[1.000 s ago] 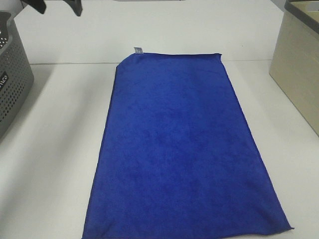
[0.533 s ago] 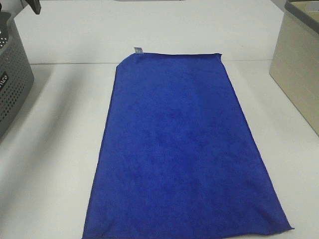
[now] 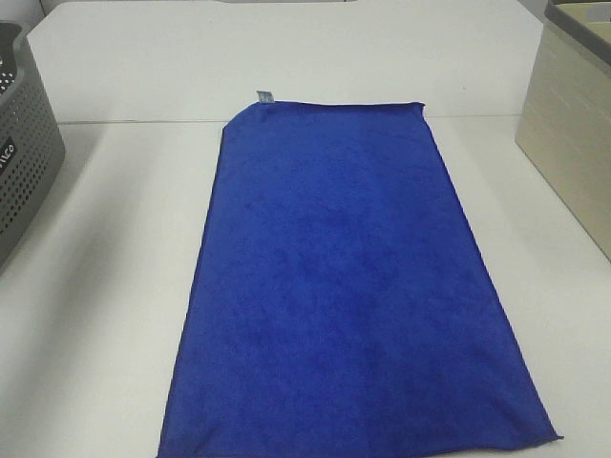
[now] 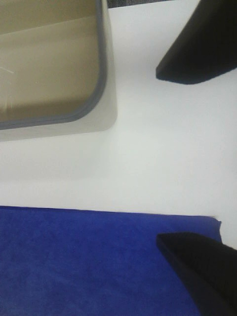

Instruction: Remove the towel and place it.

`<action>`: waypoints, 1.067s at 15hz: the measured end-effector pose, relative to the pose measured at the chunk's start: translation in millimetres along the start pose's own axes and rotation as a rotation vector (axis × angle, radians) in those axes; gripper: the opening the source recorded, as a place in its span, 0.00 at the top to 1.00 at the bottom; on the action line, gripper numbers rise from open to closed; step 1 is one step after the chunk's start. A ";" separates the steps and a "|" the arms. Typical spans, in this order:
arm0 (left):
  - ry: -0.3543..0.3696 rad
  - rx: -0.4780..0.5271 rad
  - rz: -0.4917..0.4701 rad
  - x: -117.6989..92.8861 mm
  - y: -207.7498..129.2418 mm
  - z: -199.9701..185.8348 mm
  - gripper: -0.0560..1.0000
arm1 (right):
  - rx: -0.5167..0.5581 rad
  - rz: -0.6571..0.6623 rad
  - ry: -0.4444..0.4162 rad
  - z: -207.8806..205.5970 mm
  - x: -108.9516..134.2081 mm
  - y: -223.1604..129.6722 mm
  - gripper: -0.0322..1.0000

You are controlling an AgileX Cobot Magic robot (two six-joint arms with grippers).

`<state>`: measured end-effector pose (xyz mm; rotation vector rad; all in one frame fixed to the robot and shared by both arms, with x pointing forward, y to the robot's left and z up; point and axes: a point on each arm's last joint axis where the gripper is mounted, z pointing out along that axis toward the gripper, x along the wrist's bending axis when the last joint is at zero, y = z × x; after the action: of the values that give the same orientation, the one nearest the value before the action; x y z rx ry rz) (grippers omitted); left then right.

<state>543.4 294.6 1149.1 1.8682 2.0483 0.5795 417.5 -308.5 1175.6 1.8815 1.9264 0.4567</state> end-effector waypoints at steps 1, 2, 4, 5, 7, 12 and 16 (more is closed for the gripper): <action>-0.002 -0.014 -0.003 4.5 -23.5 -15.0 0.21 | -0.015 0.001 0.000 -6.3 1.2 -18.4 0.20; -0.004 -0.039 -0.004 9.4 -47.8 -30.5 0.21 | -0.032 0.001 -0.001 -11.7 2.4 -36.1 0.20; -0.006 -0.114 -0.006 19.2 -100.5 -55.3 0.21 | -0.081 0.004 0.004 -20.8 6.1 -80.5 0.20; -0.001 -0.149 -0.004 23.4 -122.2 -62.8 0.21 | -0.101 0.006 0.010 -21.7 8.1 -98.7 0.20; 0.015 -0.209 -0.001 31.3 -162.0 -72.9 0.21 | -0.142 0.009 0.018 -20.8 11.6 -132.5 0.20; 0.032 -0.354 -0.008 43.8 -237.8 -78.6 0.21 | -0.249 0.011 0.018 -7.8 17.2 -196.9 0.20; 0.016 -0.460 -0.026 47.9 -285.6 -68.7 0.21 | -0.358 0.013 0.010 2.0 20.1 -232.7 0.20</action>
<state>256.9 316.5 1071.2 1.5659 1.7534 0.9664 217.1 -297.1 1056.1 1.6611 1.7040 0.7607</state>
